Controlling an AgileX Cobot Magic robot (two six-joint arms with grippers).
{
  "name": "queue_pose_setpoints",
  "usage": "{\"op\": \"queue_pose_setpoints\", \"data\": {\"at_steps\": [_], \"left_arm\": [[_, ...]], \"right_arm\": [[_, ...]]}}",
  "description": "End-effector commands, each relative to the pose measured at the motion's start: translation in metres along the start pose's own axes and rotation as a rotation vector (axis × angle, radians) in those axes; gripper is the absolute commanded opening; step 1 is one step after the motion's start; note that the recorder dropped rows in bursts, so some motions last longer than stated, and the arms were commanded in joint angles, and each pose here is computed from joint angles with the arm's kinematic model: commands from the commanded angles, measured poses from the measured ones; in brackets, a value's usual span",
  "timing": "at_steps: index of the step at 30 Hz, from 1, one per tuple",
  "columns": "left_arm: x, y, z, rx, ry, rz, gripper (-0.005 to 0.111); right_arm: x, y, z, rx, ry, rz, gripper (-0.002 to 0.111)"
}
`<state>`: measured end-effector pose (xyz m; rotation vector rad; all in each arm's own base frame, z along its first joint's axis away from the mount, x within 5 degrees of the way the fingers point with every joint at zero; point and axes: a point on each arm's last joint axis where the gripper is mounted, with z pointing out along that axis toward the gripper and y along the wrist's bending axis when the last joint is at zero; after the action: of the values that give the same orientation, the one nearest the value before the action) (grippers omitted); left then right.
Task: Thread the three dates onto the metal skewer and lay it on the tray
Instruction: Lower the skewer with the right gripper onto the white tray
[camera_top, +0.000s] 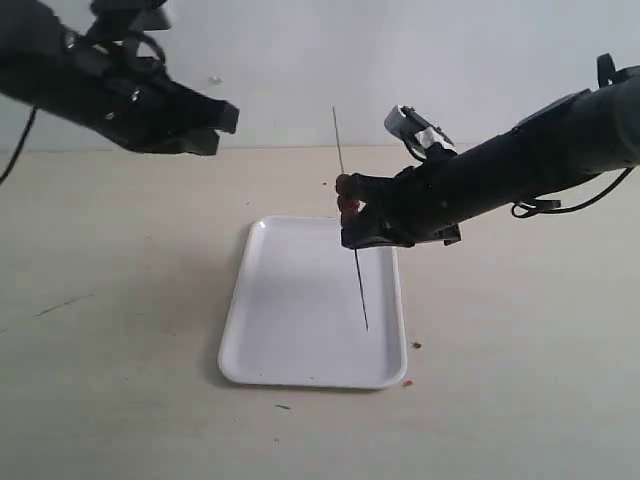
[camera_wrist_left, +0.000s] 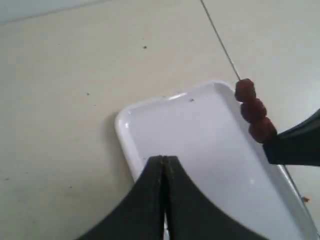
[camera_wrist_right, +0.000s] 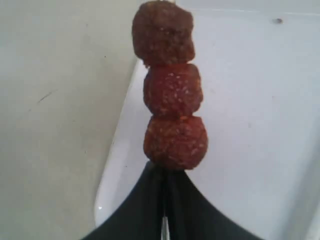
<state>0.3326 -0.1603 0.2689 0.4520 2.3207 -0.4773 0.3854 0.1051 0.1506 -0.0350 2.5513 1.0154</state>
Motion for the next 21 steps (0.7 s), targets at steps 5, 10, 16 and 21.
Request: {"op": "queue_pose_setpoints", "data": {"at_steps": [5,10,16,21], "left_arm": [[0.061,0.002,-0.135,-0.168,-0.440,0.142,0.000],[0.088,-0.010,-0.197,-0.162,-0.633,0.166,0.000],[0.108,-0.016,-0.227,-0.149,-0.718,0.197,0.000],[0.121,-0.021,-0.236,-0.116,-0.703,0.201,0.000]], "right_arm": [[0.023,0.033,0.023,0.136,0.088,0.075,0.000],[0.032,0.044,0.032,0.167,0.106,0.189,0.000],[0.045,0.058,0.045,0.258,0.095,0.171,0.000],[0.051,0.068,0.052,0.266,0.082,0.187,0.000]]}}
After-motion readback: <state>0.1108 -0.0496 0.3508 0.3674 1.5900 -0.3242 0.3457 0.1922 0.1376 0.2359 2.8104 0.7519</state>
